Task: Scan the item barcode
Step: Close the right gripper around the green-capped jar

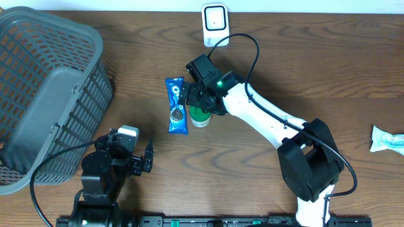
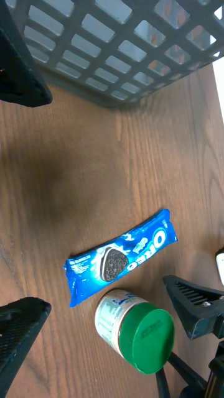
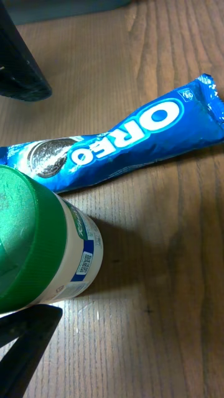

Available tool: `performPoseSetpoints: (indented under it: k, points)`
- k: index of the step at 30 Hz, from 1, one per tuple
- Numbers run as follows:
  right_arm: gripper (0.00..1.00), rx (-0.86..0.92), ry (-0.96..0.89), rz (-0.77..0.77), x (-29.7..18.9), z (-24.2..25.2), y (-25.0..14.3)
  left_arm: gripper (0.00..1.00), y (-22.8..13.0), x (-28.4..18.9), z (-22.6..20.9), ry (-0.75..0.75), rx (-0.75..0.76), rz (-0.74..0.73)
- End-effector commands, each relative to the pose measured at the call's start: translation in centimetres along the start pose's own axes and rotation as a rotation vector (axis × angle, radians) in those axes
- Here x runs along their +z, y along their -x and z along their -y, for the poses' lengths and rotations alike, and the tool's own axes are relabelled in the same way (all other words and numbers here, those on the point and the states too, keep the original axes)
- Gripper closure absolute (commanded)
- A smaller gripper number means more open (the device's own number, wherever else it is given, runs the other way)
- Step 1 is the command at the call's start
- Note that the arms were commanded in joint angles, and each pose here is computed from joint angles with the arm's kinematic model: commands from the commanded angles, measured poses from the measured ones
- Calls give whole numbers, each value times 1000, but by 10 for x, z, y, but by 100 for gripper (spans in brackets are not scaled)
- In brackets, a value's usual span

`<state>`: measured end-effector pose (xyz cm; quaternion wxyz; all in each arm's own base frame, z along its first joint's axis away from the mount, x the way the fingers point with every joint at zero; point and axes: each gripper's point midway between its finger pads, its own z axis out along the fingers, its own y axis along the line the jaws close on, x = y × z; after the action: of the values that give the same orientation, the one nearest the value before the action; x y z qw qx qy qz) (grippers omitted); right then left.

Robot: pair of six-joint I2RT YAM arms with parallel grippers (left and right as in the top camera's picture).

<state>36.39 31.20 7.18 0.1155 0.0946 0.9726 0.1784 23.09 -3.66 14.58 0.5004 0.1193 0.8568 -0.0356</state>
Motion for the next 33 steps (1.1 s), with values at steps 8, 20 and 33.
performPoseSetpoints:
  k: [8, 20, 33]
  points:
    - [1, -9, -63, -32, 30, 1, -22, 2, -2, 0, -2, 11, -10, -4]
    - [26, -10, -153, -96, 36, 26, -35, 2, -2, 0, -2, 11, -10, -4]
    - [44, -297, -239, -195, -8, 92, -4, 2, -2, 0, -2, 11, -10, -4]
